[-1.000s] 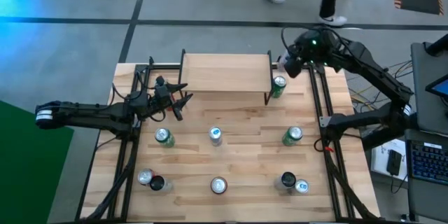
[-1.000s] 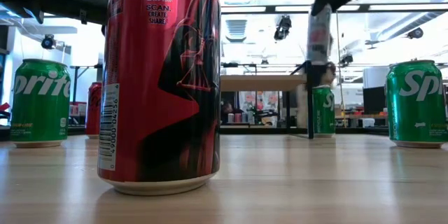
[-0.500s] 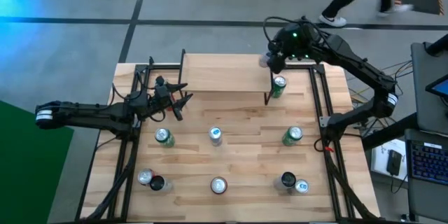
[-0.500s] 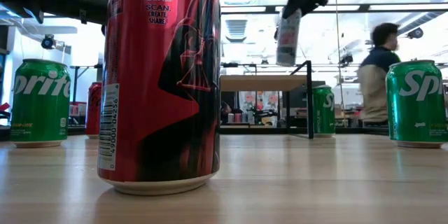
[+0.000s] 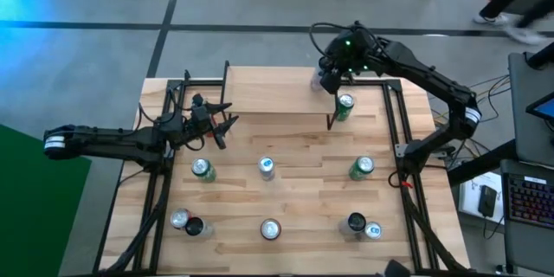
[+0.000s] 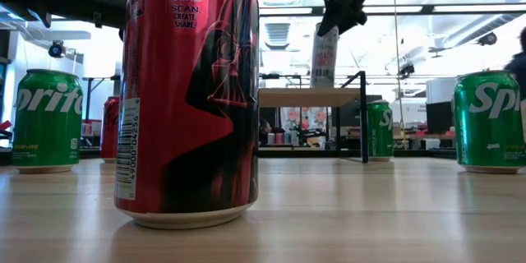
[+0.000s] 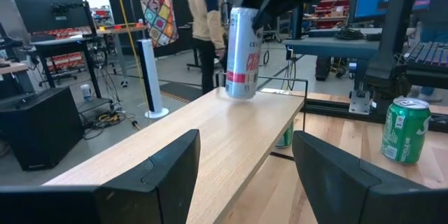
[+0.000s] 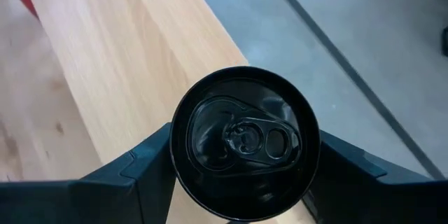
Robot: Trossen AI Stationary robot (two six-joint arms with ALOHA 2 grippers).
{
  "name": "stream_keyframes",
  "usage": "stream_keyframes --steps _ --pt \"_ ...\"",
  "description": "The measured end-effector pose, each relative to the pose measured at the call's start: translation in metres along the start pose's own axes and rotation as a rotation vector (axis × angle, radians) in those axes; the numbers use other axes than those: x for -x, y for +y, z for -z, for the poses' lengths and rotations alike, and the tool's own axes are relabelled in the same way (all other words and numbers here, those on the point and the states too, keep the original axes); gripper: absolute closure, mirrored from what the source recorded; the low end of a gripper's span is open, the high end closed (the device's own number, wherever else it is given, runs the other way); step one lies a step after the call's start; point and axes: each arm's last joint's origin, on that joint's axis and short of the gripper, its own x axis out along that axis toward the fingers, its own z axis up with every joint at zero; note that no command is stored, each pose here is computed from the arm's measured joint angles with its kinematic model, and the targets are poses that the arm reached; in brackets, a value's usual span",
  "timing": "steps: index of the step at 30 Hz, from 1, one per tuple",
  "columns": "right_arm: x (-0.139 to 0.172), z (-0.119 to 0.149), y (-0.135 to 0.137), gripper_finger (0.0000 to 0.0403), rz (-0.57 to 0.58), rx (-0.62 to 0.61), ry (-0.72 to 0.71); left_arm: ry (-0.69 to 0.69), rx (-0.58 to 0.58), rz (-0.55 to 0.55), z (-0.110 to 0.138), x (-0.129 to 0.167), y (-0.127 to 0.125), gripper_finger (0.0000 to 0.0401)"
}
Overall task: Place canned beverage on shelf
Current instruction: Put the top right white pink soda can on the shelf
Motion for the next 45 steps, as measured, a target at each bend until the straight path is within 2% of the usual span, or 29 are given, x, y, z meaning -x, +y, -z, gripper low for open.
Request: stream_keyframes --steps 5,17,30,38,45 --pt "-0.009 0.000 -0.002 0.0151 -0.009 -0.002 0.016 0.000 0.001 0.000 0.000 0.000 0.000 0.0186" --pt "-0.009 0.001 -0.003 0.0151 -0.011 0.008 0.021 0.006 0.002 0.000 0.001 0.000 0.000 0.0186" --pt "-0.018 0.005 -0.001 0.0151 -0.064 0.011 0.002 0.007 0.020 0.000 0.001 0.000 0.000 0.0186" --pt "-0.020 0.005 -0.001 0.0124 -0.084 0.018 -0.005 0.007 0.020 0.000 0.001 0.000 0.000 0.0186" --pt "-0.020 0.005 -0.001 0.0128 -0.090 0.011 -0.004 0.007 0.020 0.000 0.001 0.000 0.000 0.0186"
